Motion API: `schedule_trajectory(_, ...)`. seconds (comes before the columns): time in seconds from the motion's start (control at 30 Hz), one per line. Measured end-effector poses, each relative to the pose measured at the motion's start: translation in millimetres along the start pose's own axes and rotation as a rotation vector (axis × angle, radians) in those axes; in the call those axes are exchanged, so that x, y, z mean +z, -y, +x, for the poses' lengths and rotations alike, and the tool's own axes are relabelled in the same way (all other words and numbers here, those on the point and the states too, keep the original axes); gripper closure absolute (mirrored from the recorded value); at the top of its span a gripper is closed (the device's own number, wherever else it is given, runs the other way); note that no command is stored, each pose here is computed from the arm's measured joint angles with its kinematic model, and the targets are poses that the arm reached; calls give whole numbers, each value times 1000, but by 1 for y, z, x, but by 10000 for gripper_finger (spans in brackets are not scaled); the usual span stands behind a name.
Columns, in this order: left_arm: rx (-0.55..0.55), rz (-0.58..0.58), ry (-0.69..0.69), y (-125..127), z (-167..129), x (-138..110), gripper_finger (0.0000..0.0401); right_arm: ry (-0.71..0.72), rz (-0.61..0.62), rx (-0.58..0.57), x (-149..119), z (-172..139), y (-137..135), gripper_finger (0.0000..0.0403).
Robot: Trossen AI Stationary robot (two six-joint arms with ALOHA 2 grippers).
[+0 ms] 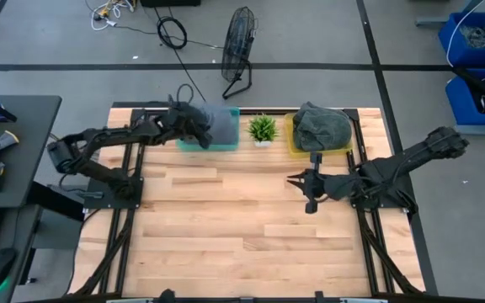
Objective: Pick & Place hat
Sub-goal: Put the blue cap into the blue bin
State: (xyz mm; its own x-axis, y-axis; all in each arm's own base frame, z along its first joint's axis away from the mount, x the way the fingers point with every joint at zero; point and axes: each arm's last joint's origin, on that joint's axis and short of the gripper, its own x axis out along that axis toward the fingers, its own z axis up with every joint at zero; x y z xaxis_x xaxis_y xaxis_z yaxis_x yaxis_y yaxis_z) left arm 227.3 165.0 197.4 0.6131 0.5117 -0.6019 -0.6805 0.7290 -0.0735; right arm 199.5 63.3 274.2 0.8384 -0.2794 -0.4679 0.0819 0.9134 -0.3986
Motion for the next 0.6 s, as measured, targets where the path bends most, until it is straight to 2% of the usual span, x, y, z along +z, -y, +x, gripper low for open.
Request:
schedule_trajectory(0.17, -5, 40, -98, -1, 26, -18, 395, -49, 59, 53, -15, 12, 1, 358)
schedule_trajectory(0.27, 56, 35, -138, -5, 37, -27, 395, -71, 65, 52, -21, 15, 3, 358)
schedule_trajectory(0.4, 93, 13, -147, -11, 41, -30, 384, -80, 60, 44, -23, 17, 4, 358)
schedule_trajectory(0.6, 102, 12, -136, -12, 37, -27, 346, -66, 70, 29, -21, 19, 7, 358)
